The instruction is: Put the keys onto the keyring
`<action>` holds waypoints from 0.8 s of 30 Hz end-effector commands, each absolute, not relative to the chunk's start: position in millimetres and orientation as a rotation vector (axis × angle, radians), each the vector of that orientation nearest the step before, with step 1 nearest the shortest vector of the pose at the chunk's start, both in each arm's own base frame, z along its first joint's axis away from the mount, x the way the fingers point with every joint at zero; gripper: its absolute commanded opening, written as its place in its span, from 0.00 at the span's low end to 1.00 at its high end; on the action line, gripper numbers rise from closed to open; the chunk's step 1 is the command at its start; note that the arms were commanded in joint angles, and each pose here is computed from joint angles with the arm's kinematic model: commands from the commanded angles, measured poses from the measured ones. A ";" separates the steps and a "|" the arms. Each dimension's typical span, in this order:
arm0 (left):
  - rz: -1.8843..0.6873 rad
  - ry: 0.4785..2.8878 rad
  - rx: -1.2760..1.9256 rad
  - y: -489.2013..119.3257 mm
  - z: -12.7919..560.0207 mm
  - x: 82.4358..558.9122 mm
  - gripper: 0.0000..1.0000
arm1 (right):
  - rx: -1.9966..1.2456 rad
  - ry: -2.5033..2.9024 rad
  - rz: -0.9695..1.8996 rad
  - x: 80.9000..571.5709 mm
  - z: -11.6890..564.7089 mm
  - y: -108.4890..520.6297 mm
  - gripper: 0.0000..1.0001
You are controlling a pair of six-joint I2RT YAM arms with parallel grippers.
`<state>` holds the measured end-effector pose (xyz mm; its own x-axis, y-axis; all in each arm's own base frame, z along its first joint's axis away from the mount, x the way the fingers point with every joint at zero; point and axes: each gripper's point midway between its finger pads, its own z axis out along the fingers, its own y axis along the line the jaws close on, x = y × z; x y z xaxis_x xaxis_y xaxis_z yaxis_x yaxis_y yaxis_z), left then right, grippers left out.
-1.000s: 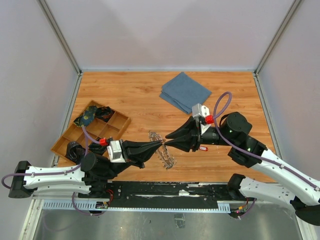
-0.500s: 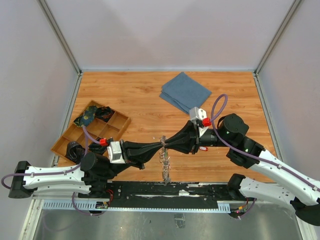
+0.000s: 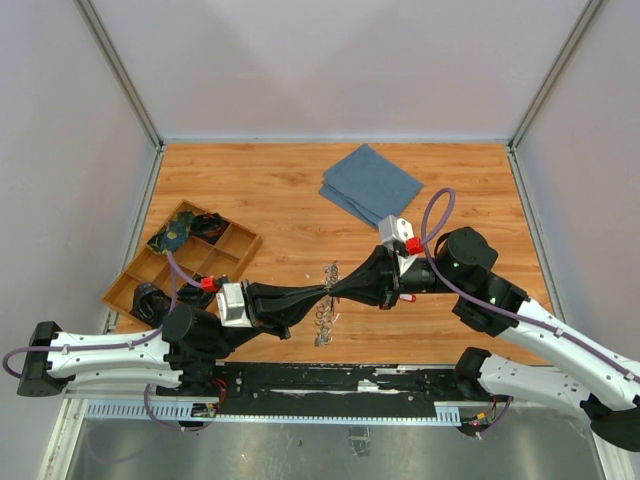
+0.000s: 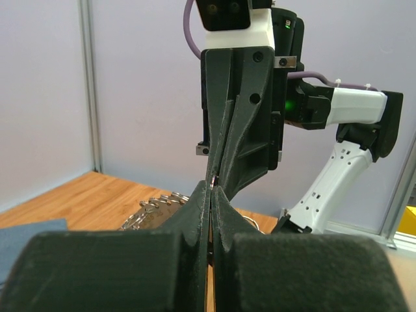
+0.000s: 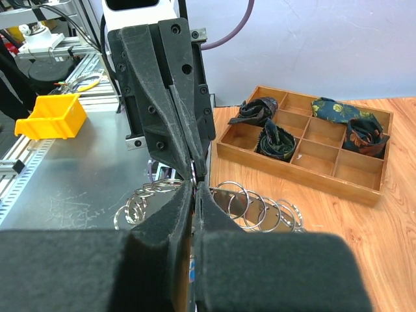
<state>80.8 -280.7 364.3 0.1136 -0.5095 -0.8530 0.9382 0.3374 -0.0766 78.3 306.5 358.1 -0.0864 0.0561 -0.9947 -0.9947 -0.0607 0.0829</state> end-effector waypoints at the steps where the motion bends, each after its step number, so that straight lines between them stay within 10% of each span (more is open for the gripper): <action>1: -1.207 0.821 0.481 -264.7 408.9 75.3 0.01 | -1.193 1.144 1.354 71.2 364.1 307.2 0.00; 13: -1.214 0.902 0.511 -273.7 396.3 77.2 0.44 | -1.479 1.337 0.957 84.2 353.7 264.2 0.00; 24: -1.064 1.086 0.711 -309.9 365.2 87.4 0.56 | -1.743 1.558 0.585 101.0 326.7 227.0 0.00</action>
<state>83.8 -299.2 378.5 0.0783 -0.4231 -0.9027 0.9372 0.3400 -0.0781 103.0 251.0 340.0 0.1085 -0.5271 -0.8429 -0.9895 0.0239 -0.1423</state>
